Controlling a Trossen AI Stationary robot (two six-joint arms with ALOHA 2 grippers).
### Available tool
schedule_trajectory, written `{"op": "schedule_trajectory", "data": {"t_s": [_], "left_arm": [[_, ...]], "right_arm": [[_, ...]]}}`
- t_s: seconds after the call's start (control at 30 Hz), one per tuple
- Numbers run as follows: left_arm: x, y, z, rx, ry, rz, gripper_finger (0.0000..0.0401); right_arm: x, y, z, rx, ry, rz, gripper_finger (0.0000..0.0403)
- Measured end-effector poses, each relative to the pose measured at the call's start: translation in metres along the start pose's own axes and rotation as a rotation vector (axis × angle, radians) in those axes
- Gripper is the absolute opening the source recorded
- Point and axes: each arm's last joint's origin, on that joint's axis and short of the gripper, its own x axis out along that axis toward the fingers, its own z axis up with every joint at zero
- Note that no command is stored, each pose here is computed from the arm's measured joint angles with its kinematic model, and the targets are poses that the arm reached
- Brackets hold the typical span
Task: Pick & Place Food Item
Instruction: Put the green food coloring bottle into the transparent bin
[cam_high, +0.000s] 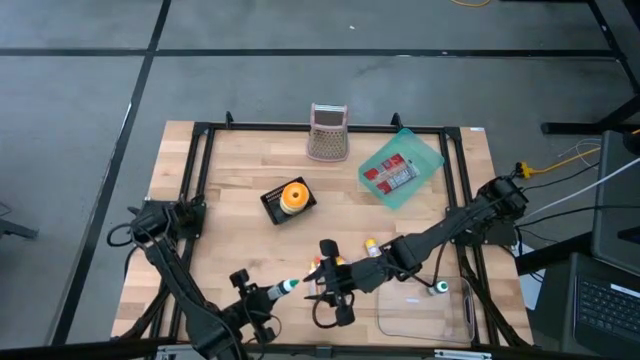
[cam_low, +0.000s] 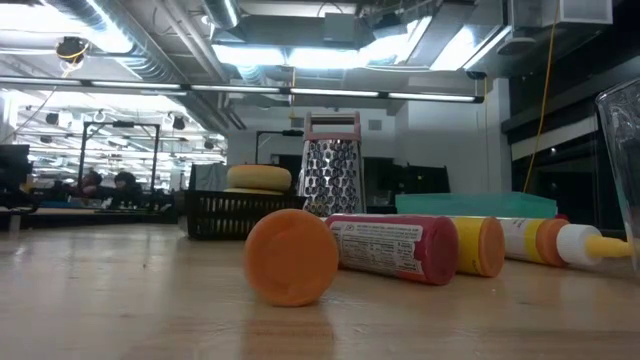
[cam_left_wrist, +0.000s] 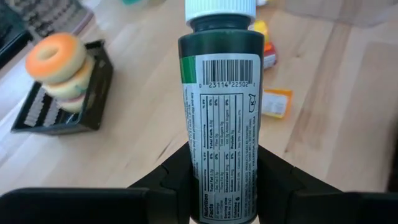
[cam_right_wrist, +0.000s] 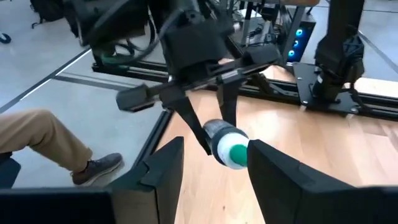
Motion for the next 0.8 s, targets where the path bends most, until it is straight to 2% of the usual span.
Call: {"op": "schedule_trajectory", "data": {"t_s": [0.43, 0.63, 0.8], "left_arm": [[0.016, -0.014, 0.018, 0.079, -0.032, -0.088, 0.0114], [0.013, -0.015, 0.017, 0.094, -0.021, -0.100, 0.0114], [0.004, -0.014, 0.015, 0.100, -0.028, -0.121, 0.0114]], "right_arm": [[0.008, -0.005, -0.007, 0.001, 0.025, 0.018, 0.0176], [0.009, -0.003, -0.009, 0.002, 0.038, 0.072, 0.0176], [0.009, -0.003, -0.009, 0.002, 0.041, 0.069, 0.0176]]}}
